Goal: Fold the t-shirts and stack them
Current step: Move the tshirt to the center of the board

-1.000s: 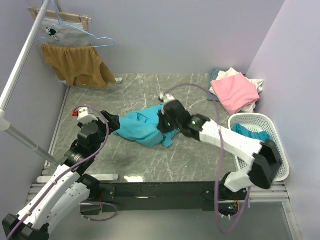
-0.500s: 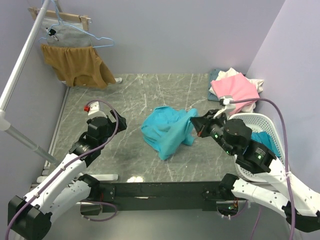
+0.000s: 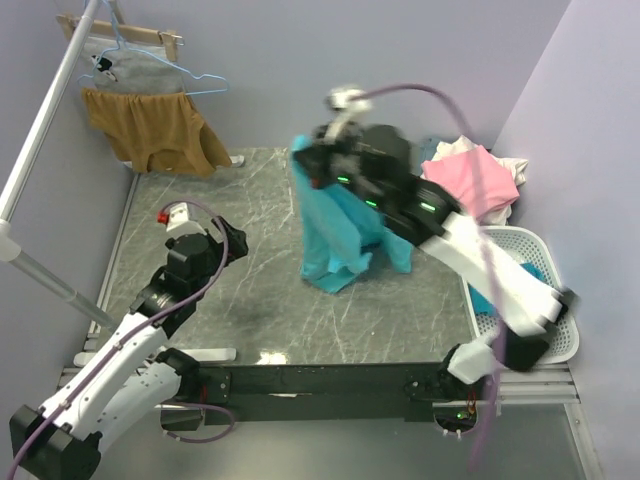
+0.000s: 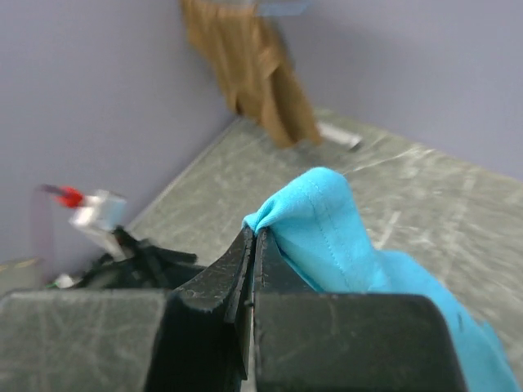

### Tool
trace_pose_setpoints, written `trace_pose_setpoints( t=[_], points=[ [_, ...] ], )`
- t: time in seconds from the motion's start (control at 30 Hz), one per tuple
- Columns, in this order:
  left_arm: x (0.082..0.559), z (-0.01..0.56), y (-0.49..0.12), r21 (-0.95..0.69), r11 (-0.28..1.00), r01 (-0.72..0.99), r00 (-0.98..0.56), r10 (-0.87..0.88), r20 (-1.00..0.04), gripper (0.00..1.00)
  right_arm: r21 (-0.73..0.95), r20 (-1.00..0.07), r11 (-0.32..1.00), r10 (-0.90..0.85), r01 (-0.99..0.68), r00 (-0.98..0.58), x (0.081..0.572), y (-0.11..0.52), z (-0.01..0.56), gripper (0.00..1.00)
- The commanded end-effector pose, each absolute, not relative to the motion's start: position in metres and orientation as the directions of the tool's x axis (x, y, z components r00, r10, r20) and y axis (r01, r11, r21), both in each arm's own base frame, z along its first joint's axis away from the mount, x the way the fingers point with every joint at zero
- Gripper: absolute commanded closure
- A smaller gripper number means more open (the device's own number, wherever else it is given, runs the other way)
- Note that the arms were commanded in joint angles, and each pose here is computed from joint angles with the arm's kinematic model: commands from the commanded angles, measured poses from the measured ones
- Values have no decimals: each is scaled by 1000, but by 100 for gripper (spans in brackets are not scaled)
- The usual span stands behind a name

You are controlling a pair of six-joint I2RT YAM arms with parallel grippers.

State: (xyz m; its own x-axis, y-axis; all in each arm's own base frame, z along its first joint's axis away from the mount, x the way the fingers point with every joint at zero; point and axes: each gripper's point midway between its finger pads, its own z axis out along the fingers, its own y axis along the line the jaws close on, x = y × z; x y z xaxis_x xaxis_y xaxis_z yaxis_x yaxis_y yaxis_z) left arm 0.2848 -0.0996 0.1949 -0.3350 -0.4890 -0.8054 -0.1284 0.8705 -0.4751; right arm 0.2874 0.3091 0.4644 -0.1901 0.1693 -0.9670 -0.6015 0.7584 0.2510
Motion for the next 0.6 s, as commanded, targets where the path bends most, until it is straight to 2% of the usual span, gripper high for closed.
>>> trace_pose_setpoints(
  t=[0.0, 0.07, 0.1, 0.17, 0.2, 0.23, 0.37, 0.4, 0.43, 0.47, 0.5, 0.53, 0.57],
  points=[
    [280, 239, -80, -527, 836, -151, -192, -548, -814, 1, 188, -947, 654, -77, -733, -312, 317, 400, 379, 100],
    [274, 247, -75, -546, 825, -145, -159, -564, -810, 1, 185, -948, 613, -94, -768, -303, 325, 422, 386, 100],
    [272, 249, -71, -554, 819, -152, -139, -572, -808, 1, 187, -926, 615, -150, -766, -347, 340, 443, 350, 100],
    [266, 260, -65, -574, 806, -141, -102, -589, -802, 1, 182, -930, 597, -154, -781, -334, 350, 459, 356, 100],
    [265, 262, -62, -576, 805, -142, -86, -590, -803, 1, 180, -911, 607, -194, -774, -364, 363, 473, 323, 100],
    [261, 269, -60, -587, 799, -130, -64, -597, -799, 1, 171, -922, 594, -185, -786, -340, 367, 479, 332, 100],
    [257, 275, -62, -597, 798, -82, -45, -602, -798, 1, 124, -930, 618, -199, -776, -308, 396, 487, 303, 100],
    [259, 277, -66, -595, 802, -52, -44, -597, -801, 1, 115, -929, 646, -199, -755, -311, 404, 481, 299, 84],
    [259, 276, -76, -586, 810, -7, -77, -585, -808, 1, 106, -919, 696, -204, -710, -338, 418, 467, 285, 41],
    [260, 275, -85, -578, 815, 35, -96, -573, -814, 1, 74, -921, 794, -178, -603, -347, 437, 440, 287, 29],
    [263, 273, -93, -555, 828, 81, -108, -546, -831, 0, 90, -912, 848, -140, -523, -385, 445, 422, 282, 24],
    [267, 264, -103, -541, 835, 99, -148, -525, -838, 0, 73, -880, 886, -160, -459, -448, 448, 399, 250, 23],
    [268, 257, -114, -536, 833, 137, -197, -507, -839, 1, 76, -888, 929, -102, -363, -448, 459, 359, 264, 22]
  ],
)
